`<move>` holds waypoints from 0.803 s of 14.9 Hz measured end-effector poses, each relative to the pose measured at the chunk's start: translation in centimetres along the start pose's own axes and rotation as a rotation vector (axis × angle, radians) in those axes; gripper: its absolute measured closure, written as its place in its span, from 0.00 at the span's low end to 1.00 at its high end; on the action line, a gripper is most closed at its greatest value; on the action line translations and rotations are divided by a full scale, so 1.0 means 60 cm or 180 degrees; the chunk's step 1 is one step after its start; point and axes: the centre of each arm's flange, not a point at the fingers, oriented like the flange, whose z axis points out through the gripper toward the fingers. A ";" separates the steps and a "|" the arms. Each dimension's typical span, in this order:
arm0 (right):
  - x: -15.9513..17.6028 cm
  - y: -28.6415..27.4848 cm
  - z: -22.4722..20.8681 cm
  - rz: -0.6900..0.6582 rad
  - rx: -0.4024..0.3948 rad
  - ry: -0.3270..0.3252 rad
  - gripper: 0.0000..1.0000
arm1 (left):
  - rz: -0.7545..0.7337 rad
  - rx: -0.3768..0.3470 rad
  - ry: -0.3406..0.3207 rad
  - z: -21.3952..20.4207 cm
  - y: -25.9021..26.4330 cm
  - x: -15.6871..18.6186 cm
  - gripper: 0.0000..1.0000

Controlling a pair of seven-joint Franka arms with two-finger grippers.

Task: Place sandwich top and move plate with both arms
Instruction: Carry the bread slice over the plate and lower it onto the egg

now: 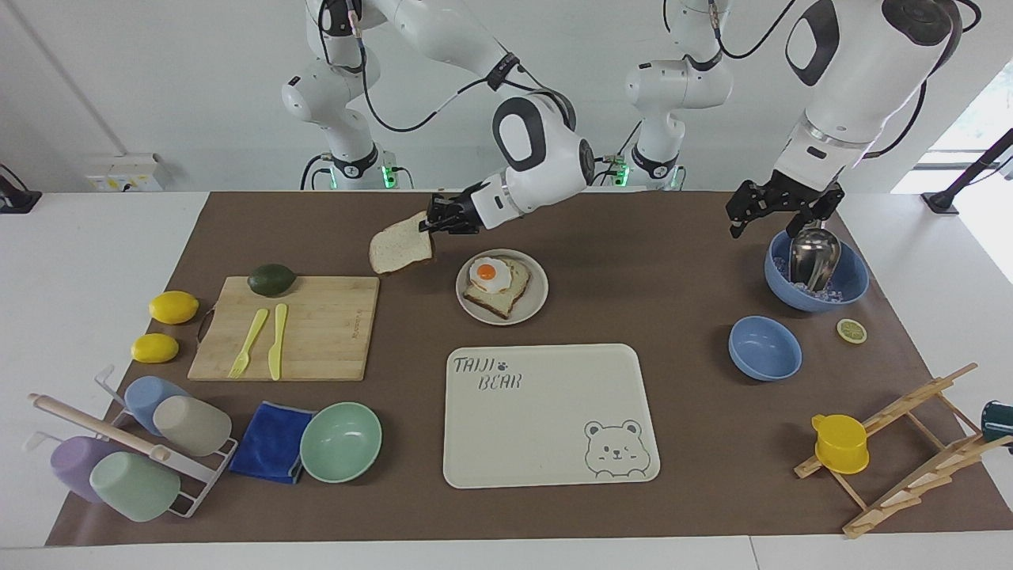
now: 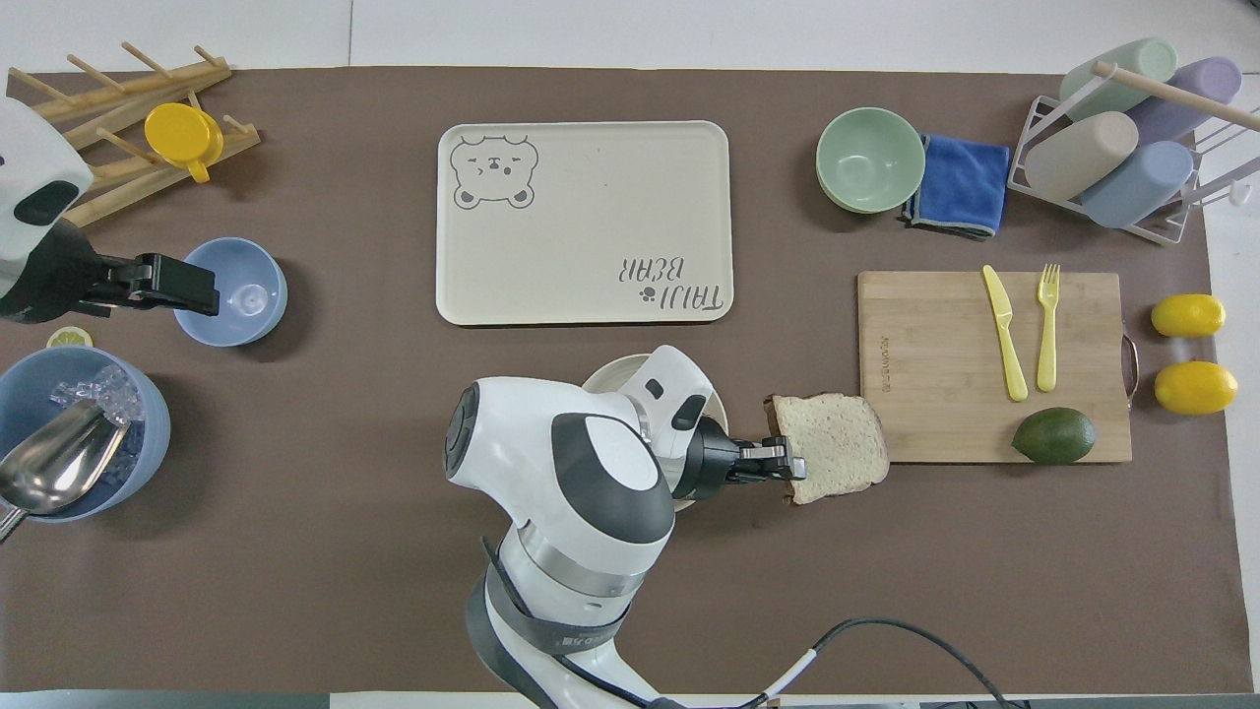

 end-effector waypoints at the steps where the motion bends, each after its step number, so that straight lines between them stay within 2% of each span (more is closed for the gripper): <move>1: -0.006 -0.003 -0.015 0.0059 0.0062 0.0057 0.92 | 0.0000 0.0000 0.0000 0.000 0.000 0.000 0.00; 4: 0.010 -0.013 -0.046 0.0119 0.0522 0.0276 0.92 | 0.0000 0.0000 0.0000 0.000 0.000 0.000 0.00; 8: 0.007 -0.038 -0.080 0.0042 0.1072 0.0360 0.92 | 0.0000 0.0000 0.0000 0.000 0.000 0.000 0.00; 12: 0.013 -0.052 -0.100 0.0002 0.1352 0.0513 0.92 | 0.0000 0.0000 0.0000 0.000 0.000 0.000 0.00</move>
